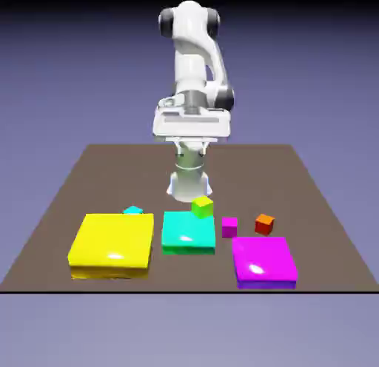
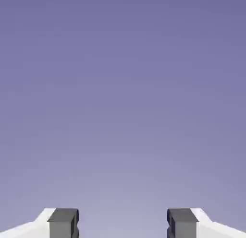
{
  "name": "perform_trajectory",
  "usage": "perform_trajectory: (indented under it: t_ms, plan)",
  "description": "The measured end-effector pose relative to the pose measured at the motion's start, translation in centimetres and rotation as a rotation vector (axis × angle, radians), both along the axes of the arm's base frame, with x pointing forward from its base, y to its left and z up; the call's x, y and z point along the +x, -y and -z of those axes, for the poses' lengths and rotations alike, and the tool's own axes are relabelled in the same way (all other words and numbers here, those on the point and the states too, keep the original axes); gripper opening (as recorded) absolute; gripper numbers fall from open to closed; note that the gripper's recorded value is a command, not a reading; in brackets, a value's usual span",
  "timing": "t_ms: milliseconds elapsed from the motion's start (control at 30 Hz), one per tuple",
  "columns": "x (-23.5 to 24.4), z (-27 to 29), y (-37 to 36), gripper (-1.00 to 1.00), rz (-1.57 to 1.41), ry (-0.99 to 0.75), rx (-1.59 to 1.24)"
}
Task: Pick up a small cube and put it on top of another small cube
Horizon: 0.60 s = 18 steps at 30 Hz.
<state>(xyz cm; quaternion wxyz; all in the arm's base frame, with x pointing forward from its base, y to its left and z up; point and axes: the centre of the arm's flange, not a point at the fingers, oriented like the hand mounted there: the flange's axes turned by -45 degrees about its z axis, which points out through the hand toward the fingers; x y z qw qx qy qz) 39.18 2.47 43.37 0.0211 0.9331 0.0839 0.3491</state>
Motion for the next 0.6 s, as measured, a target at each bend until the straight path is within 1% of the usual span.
perform_trajectory:
  t_ms: [100, 200, 333, 433, 500, 600]
  plan:
    - [-0.5, 6.2, -4.7, 0.0, -0.247, -0.194, -0.177]
    - [-2.4, 12.1, -8.8, 0.0, -0.51, -0.379, -0.342]
    - [-6.9, 19.4, -13.0, 0.0, -0.882, -0.609, -0.545]
    - [-11.4, 24.2, -15.4, 0.0, -1.185, -0.765, -0.689]
    - [-11.5, 24.4, -15.2, 0.0, -1.193, -0.777, -0.693]
    - [-11.2, 26.2, -14.9, 0.0, -1.184, -0.776, -0.694]
